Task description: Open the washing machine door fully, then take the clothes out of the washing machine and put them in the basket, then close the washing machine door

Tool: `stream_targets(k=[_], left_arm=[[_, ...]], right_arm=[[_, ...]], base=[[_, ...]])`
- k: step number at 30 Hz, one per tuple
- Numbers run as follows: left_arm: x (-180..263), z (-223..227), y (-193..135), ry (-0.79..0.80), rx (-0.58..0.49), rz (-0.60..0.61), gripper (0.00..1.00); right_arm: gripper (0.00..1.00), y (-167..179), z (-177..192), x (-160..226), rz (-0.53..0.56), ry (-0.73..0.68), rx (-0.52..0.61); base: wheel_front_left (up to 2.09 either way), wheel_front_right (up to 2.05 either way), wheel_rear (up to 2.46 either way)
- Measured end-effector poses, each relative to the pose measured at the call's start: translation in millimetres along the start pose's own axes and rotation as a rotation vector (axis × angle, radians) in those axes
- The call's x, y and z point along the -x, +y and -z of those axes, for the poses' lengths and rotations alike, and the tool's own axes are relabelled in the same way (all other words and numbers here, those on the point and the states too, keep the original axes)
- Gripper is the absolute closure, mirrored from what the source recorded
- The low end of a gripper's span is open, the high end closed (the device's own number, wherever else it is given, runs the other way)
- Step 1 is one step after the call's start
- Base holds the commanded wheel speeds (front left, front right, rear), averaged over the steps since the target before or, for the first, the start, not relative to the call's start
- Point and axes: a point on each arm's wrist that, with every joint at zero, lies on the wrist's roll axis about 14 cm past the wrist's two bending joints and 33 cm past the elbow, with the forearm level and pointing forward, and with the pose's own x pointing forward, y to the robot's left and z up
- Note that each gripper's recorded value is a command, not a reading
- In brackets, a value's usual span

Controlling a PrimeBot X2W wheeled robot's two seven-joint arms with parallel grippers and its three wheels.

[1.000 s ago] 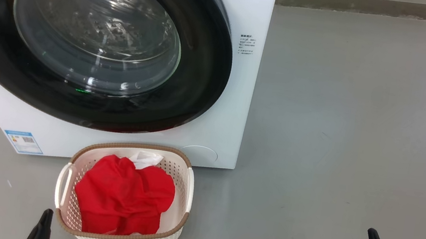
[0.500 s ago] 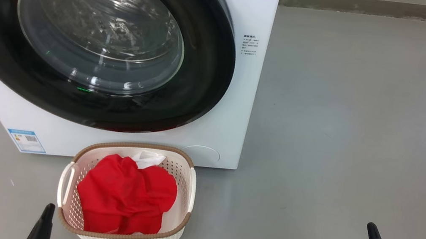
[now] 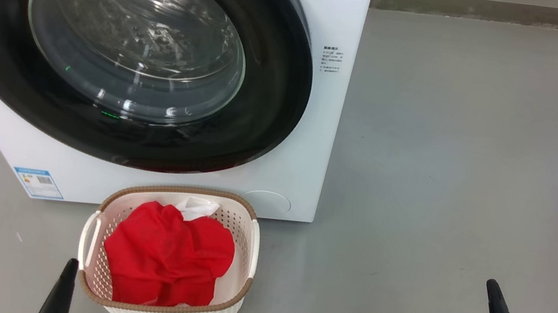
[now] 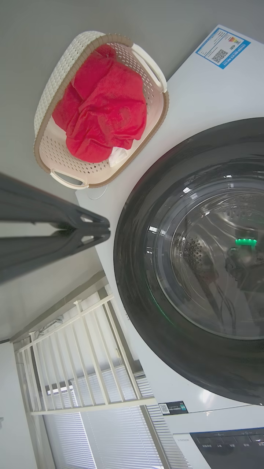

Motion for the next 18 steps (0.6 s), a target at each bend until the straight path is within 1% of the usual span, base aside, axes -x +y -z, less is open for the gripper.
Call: stream_targets(k=[13,18], left_arm=[[0,-1,-2,0.008,0.14,0.006,1.0],[-4,-4,-9,0.004,0.195,0.026,1.0]], right_arm=[[1.0,4,0,-2,-0.008,0.004,-0.128],[1.0,13,0,-7,-0.033,0.007,-0.179]], base=[[0.0,0.0,0.0],[0.0,0.0,0.0]])
